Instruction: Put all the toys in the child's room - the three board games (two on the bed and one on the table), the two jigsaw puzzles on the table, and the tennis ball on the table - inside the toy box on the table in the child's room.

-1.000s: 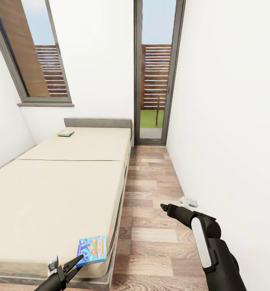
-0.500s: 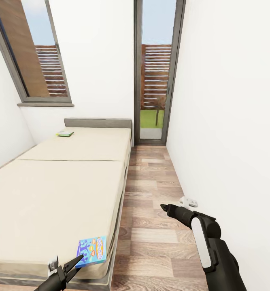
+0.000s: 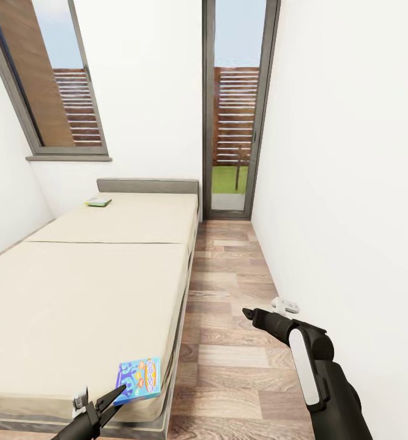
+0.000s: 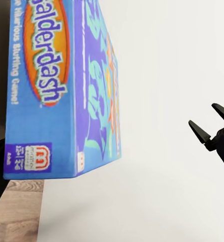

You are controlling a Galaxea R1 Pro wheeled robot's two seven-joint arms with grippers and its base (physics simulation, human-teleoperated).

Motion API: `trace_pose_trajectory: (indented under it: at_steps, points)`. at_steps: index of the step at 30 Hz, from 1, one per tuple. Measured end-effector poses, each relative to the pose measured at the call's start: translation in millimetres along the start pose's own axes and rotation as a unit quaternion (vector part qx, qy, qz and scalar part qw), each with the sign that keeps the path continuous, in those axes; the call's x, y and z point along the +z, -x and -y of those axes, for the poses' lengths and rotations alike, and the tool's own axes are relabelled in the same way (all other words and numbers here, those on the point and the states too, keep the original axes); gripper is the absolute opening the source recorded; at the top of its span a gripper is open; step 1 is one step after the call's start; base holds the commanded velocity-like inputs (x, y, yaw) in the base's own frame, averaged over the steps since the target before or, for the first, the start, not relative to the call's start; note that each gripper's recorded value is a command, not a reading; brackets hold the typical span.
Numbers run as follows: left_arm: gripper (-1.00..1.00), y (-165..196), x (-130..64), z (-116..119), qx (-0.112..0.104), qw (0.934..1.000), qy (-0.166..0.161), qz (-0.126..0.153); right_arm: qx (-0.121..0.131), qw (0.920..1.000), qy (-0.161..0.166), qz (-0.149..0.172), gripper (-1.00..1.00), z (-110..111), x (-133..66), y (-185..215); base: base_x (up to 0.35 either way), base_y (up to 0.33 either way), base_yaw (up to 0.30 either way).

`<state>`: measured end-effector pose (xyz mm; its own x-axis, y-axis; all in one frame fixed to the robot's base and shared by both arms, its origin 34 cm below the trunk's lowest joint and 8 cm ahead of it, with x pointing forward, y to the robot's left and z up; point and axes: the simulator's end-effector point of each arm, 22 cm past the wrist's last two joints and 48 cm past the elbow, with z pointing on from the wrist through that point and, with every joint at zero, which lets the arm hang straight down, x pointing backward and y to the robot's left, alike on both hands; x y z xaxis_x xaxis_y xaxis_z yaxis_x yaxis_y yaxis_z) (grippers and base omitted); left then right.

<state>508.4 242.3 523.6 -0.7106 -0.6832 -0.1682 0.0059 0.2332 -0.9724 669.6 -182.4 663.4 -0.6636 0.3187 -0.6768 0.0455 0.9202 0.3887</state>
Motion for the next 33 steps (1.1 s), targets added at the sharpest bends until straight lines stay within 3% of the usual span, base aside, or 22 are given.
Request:
trace_pose_trajectory:
  at_steps: [33]
  points:
    - [1.0,1.6,-1.3,1.2,0.002,1.0,-0.003,0.003,0.0,1.0,0.0,-0.001,1.0,0.0,0.0,-0.2,0.0,0.0,0.0]
